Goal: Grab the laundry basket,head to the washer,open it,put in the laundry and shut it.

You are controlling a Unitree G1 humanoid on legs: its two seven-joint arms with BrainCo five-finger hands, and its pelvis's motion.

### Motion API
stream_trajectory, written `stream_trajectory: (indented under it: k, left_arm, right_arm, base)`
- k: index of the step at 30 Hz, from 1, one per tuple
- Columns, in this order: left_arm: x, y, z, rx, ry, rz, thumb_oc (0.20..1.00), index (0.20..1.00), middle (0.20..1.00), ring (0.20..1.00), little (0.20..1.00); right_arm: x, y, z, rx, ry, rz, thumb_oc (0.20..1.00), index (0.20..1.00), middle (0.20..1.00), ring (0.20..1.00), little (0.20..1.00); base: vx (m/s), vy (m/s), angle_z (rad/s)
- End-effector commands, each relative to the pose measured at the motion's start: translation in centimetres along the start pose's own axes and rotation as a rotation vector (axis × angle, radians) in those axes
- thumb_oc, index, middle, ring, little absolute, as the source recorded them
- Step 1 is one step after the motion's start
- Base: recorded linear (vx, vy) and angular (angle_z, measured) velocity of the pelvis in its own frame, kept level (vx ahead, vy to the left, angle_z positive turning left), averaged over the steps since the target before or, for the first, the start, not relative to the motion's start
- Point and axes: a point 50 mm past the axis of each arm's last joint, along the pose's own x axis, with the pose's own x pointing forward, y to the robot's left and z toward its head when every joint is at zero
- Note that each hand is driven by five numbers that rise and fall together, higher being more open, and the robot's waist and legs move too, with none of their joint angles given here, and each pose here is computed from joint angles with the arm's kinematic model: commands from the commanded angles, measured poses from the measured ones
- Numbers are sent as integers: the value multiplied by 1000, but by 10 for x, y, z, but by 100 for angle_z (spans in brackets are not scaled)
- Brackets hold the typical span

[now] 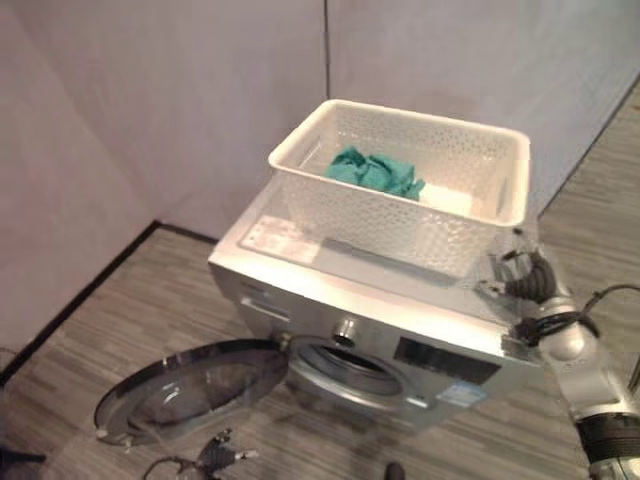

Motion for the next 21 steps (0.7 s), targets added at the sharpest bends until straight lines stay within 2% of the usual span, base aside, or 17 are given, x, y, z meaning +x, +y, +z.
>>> stream_trajectory:
  k: [1, 6, 12, 21]
  left_arm:
    - [4, 10, 6, 34, -2, 31, 1000, 1000, 1000, 1000, 1000]
    - [4, 12, 6, 34, -3, 33, 1000, 1000, 1000, 1000, 1000]
    - [3, 10, 4, 29, 9, 26, 1000, 1000, 1000, 1000, 1000]
    - [2, 11, -5, 48, 47, 21, 1000, 1000, 1000, 1000, 1000]
  right_arm:
    - [12, -20, 19, -38, -93, -77, 1000, 1000, 1000, 1000, 1000]
    - [13, -36, 41, -32, -184, -145, 1000, 1000, 1000, 1000, 1000]
    - [10, -49, 28, -28, -111, -194, 1000, 1000, 1000, 1000, 1000]
    - [7, -112, 48, -82, -173, -460, 1000, 1000, 1000, 1000, 1000]
  base:
    - [0, 0, 0]
    - [14, 5, 9]
    - [2, 1, 2]
    - [0, 0, 0]
